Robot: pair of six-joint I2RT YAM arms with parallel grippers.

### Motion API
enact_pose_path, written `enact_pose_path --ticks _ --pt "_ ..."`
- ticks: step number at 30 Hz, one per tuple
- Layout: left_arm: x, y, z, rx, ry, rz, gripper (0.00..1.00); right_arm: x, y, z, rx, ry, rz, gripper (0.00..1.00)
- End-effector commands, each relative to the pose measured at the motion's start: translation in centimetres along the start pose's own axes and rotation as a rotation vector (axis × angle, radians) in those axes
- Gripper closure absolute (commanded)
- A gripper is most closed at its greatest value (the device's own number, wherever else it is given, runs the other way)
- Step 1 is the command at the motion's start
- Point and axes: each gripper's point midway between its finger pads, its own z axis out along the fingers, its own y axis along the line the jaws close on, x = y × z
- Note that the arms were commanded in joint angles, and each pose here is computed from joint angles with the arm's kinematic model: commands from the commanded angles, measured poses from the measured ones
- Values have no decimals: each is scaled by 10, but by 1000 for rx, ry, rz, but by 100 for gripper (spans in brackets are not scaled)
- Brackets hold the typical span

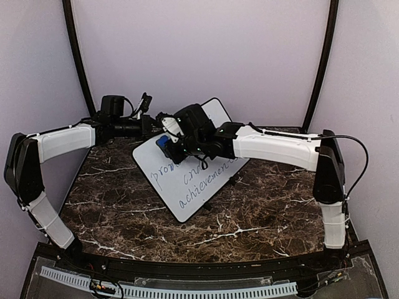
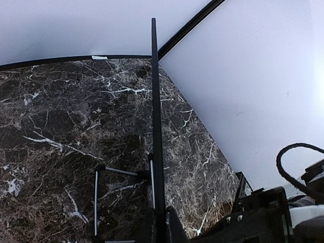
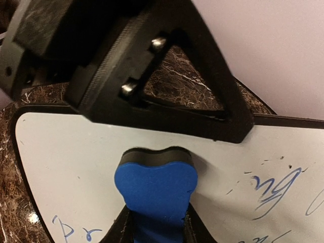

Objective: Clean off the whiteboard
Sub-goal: Erase the whiteboard at the center of the board.

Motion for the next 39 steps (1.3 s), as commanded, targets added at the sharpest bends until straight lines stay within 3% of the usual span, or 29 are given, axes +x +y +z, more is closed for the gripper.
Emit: enact_pose_path --ticks 1,8,18,29,34,39 --pt "2 -77 0 238 17 158 100 20 52 11 -130 -14 -49 72" --pt "2 -77 -1 236 17 154 100 24 48 15 -62 -13 -55 73" --pt "1 -77 -1 236 15 158 100 30 -43 16 110 6 51 74" --pt "1 -76 -1 231 18 153 100 50 -101 6 218 41 50 74" --pt "2 -75 0 230 19 150 100 45 -96 5 182 25 49 74" --pt "2 -72 1 223 20 146 100 39 -52 9 98 3 -25 74"
